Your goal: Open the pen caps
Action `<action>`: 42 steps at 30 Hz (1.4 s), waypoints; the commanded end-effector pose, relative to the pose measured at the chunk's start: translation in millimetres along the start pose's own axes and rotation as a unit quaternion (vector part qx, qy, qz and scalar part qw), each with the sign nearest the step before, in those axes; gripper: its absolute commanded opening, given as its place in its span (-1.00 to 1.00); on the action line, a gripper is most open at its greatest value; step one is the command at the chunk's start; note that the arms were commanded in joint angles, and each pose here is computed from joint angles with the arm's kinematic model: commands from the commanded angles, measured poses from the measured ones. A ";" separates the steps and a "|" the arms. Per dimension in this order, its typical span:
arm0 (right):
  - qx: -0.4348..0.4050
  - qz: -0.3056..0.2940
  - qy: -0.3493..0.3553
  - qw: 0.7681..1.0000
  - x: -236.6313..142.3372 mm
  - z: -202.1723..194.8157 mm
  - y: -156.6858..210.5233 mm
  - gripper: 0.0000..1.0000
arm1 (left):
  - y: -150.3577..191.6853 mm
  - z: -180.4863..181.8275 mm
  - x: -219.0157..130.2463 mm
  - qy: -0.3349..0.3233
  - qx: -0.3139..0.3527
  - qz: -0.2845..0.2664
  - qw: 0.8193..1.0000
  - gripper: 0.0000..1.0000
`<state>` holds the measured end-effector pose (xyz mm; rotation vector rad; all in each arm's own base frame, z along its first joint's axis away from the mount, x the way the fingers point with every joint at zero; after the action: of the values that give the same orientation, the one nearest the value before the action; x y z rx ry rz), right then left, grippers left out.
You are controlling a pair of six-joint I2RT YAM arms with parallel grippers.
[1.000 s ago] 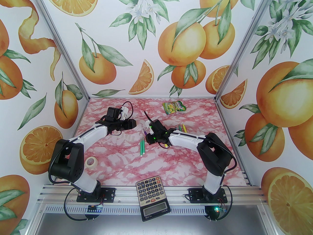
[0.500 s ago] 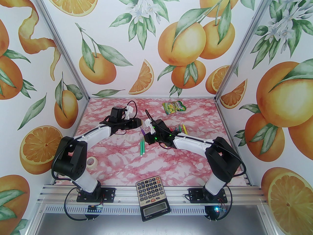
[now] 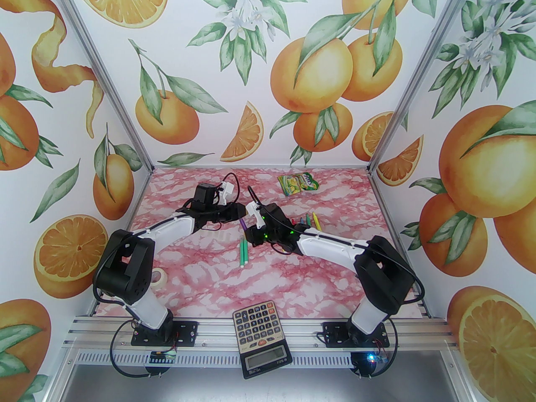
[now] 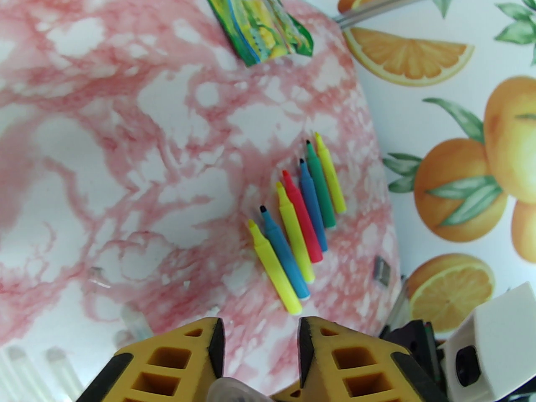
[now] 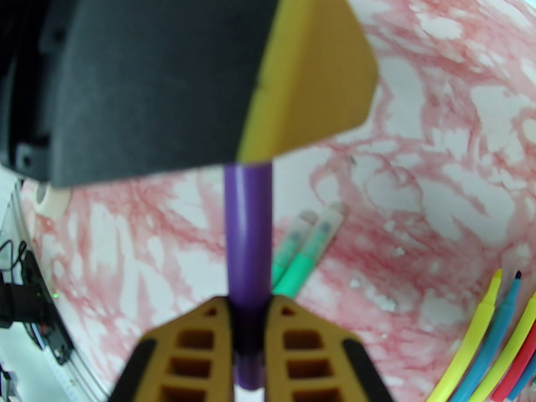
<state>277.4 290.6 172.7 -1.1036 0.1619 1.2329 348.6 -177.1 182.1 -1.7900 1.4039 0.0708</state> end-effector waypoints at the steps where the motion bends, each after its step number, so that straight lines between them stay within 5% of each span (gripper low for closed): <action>1: -0.016 -0.027 -0.008 0.999 -8.2 6.8 -5.4 -0.75 | -11.6 -10.4 0.7 0.023 0.023 -0.012 0.999 -0.59; 5: -0.016 -0.031 -0.003 0.999 -8.8 6.0 -5.5 -0.73 | -13.0 -12.0 0.2 0.027 0.023 -0.012 0.999 -0.79; 11: -0.013 -0.025 -0.003 1.000 -5.2 4.3 -3.7 -0.31 | -14.7 -14.9 -0.5 0.039 0.022 -0.013 0.999 -0.91; 17: -0.011 -0.026 -0.005 1.000 0.3 3.3 -3.9 -0.27 | -16.1 -21.4 -1.2 0.068 0.023 -0.010 0.997 -0.94; 42: -0.026 0.007 0.005 1.000 -10.7 -7.8 21.8 -0.90 | -29.5 -12.7 -19.3 0.054 0.005 -0.043 0.998 -1.00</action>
<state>274.0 287.2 174.7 -1.1125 0.1014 1.1990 346.3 -184.0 194.4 -1.8209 1.5116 -0.0314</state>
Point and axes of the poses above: each hand's point on the last joint's axis, 136 mm out from that joint toward the fingers, its own x axis out along the fingers, its own z axis along the line the jaws close on, y = z × x, the point moved 9 cm from there along -x, back along the fingers, and after that the axes turned 11 degrees about x, right-handed, at the moved point
